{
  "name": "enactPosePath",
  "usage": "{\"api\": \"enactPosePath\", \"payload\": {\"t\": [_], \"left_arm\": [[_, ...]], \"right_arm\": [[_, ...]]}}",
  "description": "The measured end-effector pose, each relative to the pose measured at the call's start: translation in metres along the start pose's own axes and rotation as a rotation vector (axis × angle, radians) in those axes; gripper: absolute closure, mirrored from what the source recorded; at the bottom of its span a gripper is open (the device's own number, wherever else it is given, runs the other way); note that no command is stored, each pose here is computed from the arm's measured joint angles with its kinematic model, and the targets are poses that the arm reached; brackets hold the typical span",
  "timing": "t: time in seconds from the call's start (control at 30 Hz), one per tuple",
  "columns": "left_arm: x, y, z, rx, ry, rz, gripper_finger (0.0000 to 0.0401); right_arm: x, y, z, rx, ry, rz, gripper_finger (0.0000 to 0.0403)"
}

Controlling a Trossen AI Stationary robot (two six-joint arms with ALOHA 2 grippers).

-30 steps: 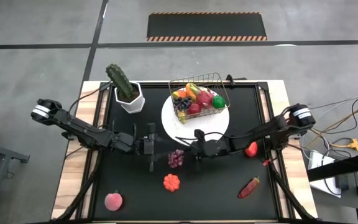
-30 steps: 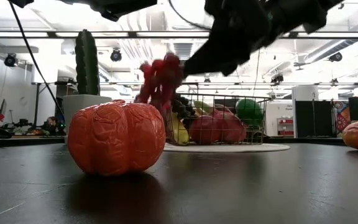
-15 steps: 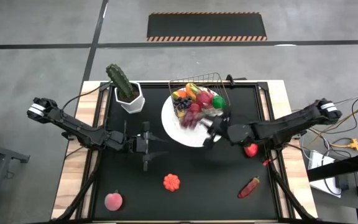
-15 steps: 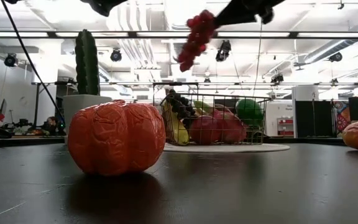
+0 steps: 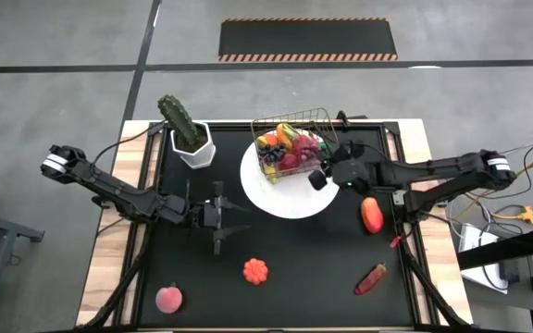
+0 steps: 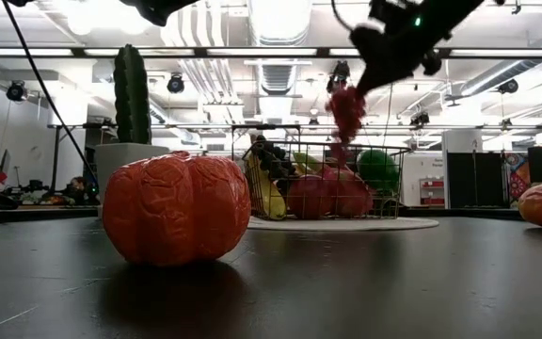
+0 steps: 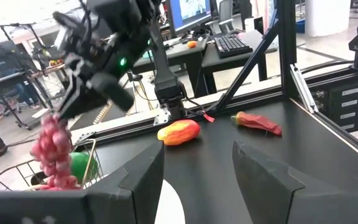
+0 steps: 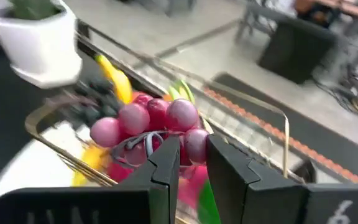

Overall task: Build produce basket
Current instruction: Put the red grapes into the wire basket, then put the orange pumpkin into the wire basket

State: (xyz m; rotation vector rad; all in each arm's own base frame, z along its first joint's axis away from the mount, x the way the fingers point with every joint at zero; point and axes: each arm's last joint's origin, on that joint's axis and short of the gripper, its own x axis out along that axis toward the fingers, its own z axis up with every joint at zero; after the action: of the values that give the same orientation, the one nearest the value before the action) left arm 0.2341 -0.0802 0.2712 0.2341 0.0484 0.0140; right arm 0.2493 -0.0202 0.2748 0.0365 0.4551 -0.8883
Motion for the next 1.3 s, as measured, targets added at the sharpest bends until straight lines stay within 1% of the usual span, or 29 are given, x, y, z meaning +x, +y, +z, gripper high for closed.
{"api": "enactPosePath", "payload": {"t": [0.17,0.37,0.43,0.53,0.7,0.87,0.93,0.97,1.03,1.1,1.13,1.2,1.23,1.3], "left_arm": [[0.0,0.0,0.0,0.001,0.0,0.0,0.0228],[0.0,0.0,0.0,0.001,0.0,0.0,0.0228],[0.0,0.0,0.0,0.001,0.0,0.0,0.0228],[0.0,0.0,0.0,0.001,0.0,0.0,0.0228],[0.0,0.0,0.0,0.001,0.0,0.0,0.0228],[0.0,0.0,0.0,0.001,0.0,0.0,0.0228],[0.0,0.0,0.0,0.001,0.001,0.0,0.0228],[0.0,0.0,0.0,0.002,0.004,-0.001,0.0228],[0.0,0.0,-0.001,0.004,0.009,-0.002,0.0228],[0.0,0.0,-0.001,0.006,0.015,-0.003,0.0228],[0.0,0.0,-0.002,0.007,0.018,-0.004,0.0228],[0.0,-0.001,-0.003,0.012,0.03,-0.007,0.0228],[0.0,-0.001,-0.003,0.012,0.03,-0.007,0.0228],[0.0,-0.001,-0.003,0.012,0.029,-0.006,0.0228]], "right_arm": [[0.018,-0.001,-0.01,-0.018,0.07,-0.062,0.034],[0.029,0.002,-0.015,-0.035,0.096,-0.086,0.0339],[0.029,0.002,-0.015,-0.034,0.094,-0.088,0.0332],[0.029,0.002,-0.015,-0.027,0.094,-0.088,0.031],[0.028,0.001,-0.013,-0.005,0.087,-0.087,0.0256],[0.021,0.0,0.0,0.017,0.073,-0.062,0.0215],[0.017,0.003,0.007,0.027,0.079,0.004,0.0206],[0.014,0.005,0.01,0.028,0.088,0.061,0.0202],[0.009,0.011,0.015,0.013,0.119,0.222,0.02],[0.003,0.02,0.015,-0.021,0.162,0.423,0.0201],[-0.001,0.026,0.014,-0.041,0.183,0.526,0.0202],[-0.01,0.037,0.008,-0.084,0.209,0.691,0.0206],[-0.014,0.044,0.003,-0.106,0.211,0.748,0.0208],[-0.022,0.057,-0.008,-0.164,0.196,0.818,0.0212]]}}
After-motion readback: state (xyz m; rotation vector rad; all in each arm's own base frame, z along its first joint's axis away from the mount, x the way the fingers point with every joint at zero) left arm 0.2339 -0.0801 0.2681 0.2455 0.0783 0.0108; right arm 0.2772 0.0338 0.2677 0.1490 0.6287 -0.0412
